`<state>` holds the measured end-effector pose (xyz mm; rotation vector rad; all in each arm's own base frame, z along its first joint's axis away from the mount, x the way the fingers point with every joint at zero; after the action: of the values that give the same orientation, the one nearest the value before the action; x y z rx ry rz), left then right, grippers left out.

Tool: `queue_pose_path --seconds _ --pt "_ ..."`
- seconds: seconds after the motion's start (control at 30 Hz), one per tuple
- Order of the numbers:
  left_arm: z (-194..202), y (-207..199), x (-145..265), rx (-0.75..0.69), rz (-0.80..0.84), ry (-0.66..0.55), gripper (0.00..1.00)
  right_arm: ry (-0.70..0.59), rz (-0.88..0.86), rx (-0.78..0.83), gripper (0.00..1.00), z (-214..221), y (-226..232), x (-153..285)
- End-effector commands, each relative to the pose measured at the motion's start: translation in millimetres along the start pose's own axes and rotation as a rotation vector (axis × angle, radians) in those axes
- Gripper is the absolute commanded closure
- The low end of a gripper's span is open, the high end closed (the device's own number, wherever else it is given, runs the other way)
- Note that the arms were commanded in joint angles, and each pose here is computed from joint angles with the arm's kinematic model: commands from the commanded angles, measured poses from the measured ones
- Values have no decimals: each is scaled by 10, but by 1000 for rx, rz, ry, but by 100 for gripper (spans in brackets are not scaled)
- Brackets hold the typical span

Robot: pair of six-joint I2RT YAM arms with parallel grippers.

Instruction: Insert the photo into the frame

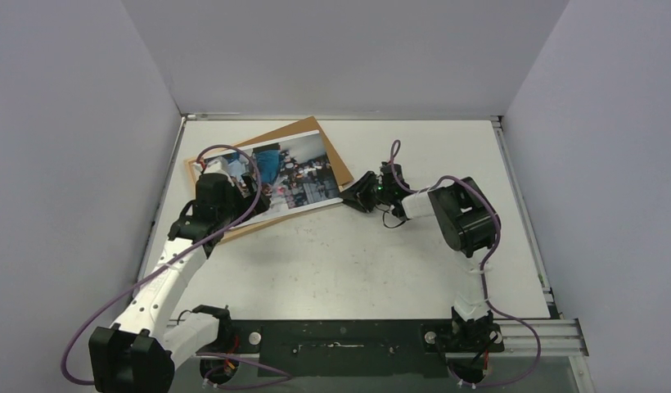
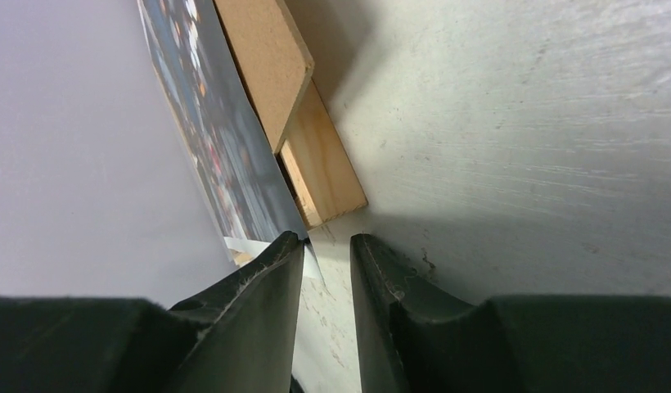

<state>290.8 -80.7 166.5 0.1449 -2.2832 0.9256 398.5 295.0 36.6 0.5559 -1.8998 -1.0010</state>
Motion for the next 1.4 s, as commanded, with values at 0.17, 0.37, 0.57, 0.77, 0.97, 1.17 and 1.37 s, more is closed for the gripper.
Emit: queue_pose_path --seconds 0.17,0.37,0.57,0.77,0.97,1.17,1.37 --pt "-160 -178 -11 -4 55 -52 3 -14 -132 -46 88 -53 246 -32" --pt "-197 -157 -16 -25 41 -67 3 -2 -116 -17 100 -96 263 156" --pt "-250 -116 -48 -57 1 -74 3 25 23 116 100 -308 -111 513" --pt "-328 1 -126 -62 -72 -66 3 83 289 256 100 -705 -703 1130" --pt "-373 118 -238 -13 -108 -29 3 -46 451 157 100 -1131 -1183 1780" --pt "-350 156 -318 -4 -108 0 3 -146 577 78 100 -1258 -1441 2235" --pt "-319 194 -391 -1 -125 25 3 -260 787 -11 100 -1316 -1757 2853"
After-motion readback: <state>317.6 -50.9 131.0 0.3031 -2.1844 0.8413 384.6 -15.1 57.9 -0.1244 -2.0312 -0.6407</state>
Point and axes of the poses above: each gripper's point midway between its finger pads, its own x axis back along the fingers, its own y axis along the line the jaws close on, z = x × y, the point moved 1 cm from there along x, back along the fingers, and after that the axes turned 13 degrees about x, right-handed, at the moved point
